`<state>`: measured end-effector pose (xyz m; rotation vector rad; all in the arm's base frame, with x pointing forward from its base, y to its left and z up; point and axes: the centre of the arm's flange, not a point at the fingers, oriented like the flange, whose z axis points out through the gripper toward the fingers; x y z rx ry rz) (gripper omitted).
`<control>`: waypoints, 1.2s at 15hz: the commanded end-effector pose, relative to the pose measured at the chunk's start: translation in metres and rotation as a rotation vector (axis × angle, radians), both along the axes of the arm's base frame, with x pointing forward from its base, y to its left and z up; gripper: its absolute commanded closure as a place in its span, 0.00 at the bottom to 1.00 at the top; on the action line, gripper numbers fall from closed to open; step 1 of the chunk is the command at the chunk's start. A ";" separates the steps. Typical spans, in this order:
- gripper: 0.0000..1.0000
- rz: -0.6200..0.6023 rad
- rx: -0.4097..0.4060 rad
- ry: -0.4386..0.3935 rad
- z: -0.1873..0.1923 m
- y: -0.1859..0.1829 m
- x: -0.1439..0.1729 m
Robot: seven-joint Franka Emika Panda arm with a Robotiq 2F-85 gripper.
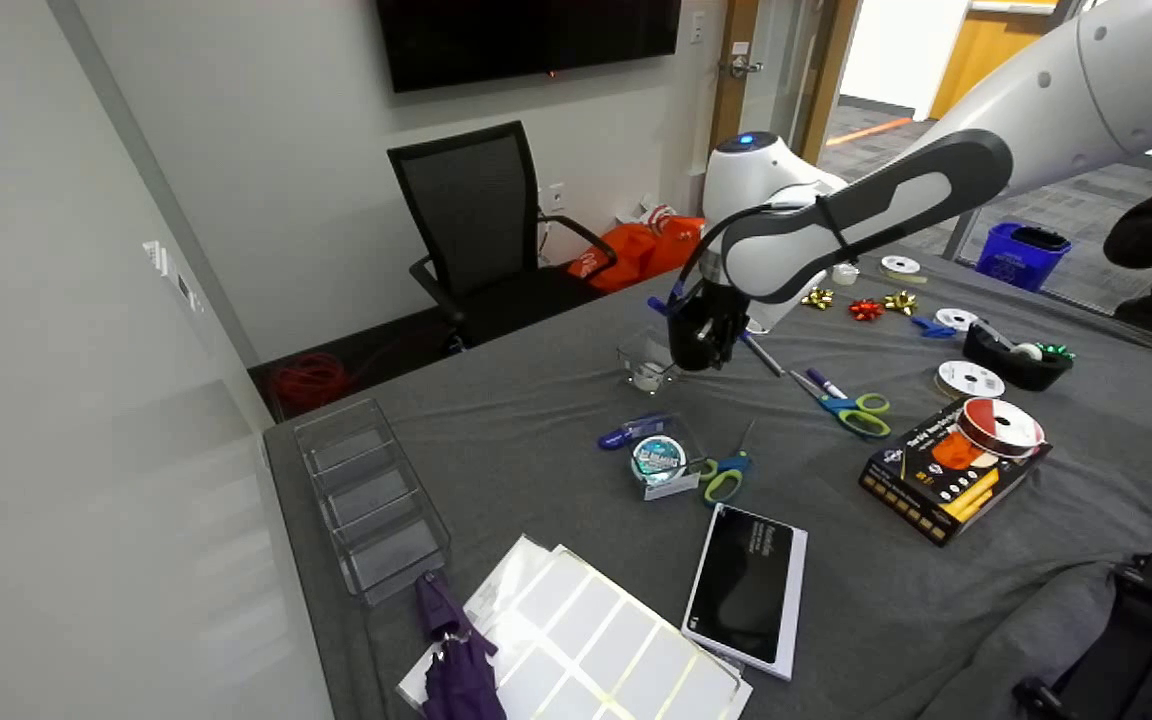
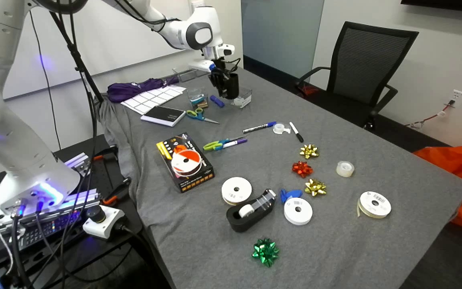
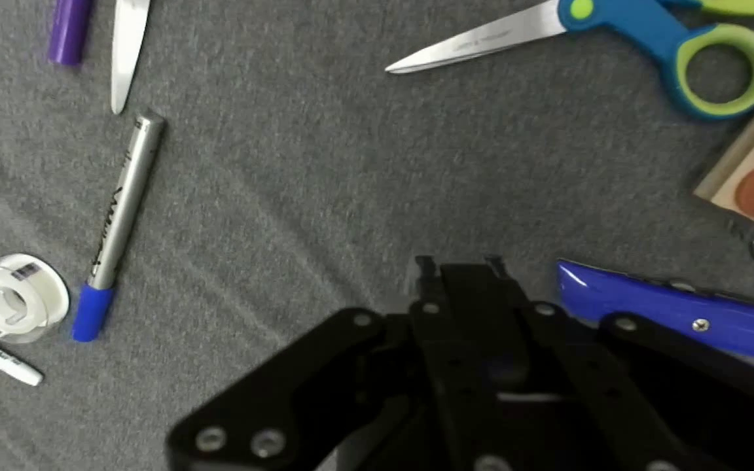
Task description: Pick up the black mug and move it to the right of the table in between the two scissors
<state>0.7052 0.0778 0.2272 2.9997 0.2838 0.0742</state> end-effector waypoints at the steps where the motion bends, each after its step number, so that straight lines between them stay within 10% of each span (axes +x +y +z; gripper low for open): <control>1: 0.95 0.071 0.003 -0.022 -0.010 -0.034 -0.020; 18: 0.95 0.265 0.086 -0.019 -0.017 -0.064 -0.080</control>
